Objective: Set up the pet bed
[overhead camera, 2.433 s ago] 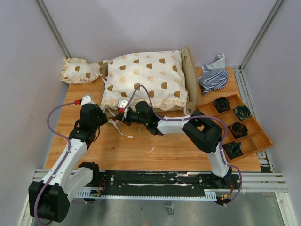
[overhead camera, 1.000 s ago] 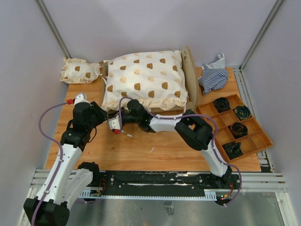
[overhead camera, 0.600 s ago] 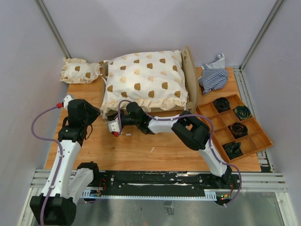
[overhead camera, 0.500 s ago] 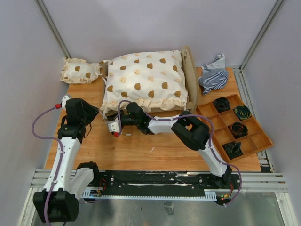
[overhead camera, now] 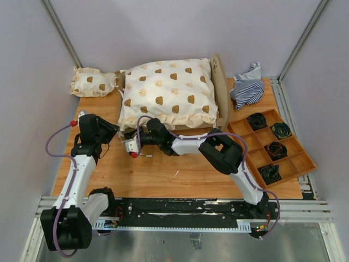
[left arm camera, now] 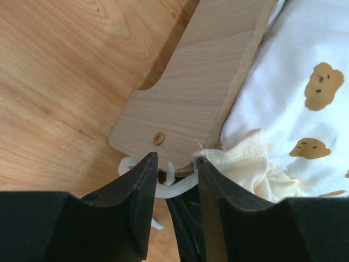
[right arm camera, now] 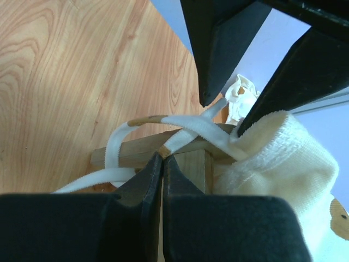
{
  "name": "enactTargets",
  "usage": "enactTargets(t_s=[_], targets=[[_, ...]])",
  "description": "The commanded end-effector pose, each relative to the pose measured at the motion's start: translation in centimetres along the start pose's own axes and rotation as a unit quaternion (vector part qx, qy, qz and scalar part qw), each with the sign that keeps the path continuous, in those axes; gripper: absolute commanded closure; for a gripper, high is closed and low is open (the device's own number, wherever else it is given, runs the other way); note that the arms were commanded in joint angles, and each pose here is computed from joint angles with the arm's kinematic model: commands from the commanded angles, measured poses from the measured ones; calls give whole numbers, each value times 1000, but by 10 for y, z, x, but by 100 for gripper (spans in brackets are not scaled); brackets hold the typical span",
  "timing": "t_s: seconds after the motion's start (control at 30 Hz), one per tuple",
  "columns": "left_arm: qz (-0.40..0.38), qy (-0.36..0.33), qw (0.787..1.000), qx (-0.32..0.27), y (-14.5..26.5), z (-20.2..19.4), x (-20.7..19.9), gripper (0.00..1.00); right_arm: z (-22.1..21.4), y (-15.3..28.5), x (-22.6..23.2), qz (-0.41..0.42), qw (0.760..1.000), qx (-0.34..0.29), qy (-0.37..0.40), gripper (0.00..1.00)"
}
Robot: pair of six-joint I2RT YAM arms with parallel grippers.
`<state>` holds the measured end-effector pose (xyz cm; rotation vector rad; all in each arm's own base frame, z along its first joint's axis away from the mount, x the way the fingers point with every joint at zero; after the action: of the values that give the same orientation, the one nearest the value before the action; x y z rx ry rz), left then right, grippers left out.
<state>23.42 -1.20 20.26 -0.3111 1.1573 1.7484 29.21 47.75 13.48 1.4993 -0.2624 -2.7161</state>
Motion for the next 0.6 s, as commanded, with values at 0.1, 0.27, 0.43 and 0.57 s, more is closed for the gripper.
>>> enactTargets(t_s=[0.1, 0.27, 0.43, 0.57], targets=[[7, -4, 1000, -10, -6, 2, 4, 65, 6, -10, -10, -20, 1000, -15, -3, 100], [23, -11, 999, -22, -5, 4, 8, 69, 5, -11, -9, -20, 1000, -15, -8, 100], [30, -19, 999, -37, -2, 4, 12, 72, 4, -12, -8, -19, 1000, -16, -14, 100], [40, -19, 998, -37, -2, 2, 17, 81, 4, -12, -9, -20, 1000, -15, -17, 100]])
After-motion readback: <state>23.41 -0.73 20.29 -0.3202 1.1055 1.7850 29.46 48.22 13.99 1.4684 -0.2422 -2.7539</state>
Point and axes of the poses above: each gripper's point midway between its finger pads, its own y axis back along the fingers, its own x axis along the line the jaws close on, z = x × y, the point moved 9 cm from there along y, back along the fingers, and after that the axes turned 2 degrees about y, right-handed, at the moved point
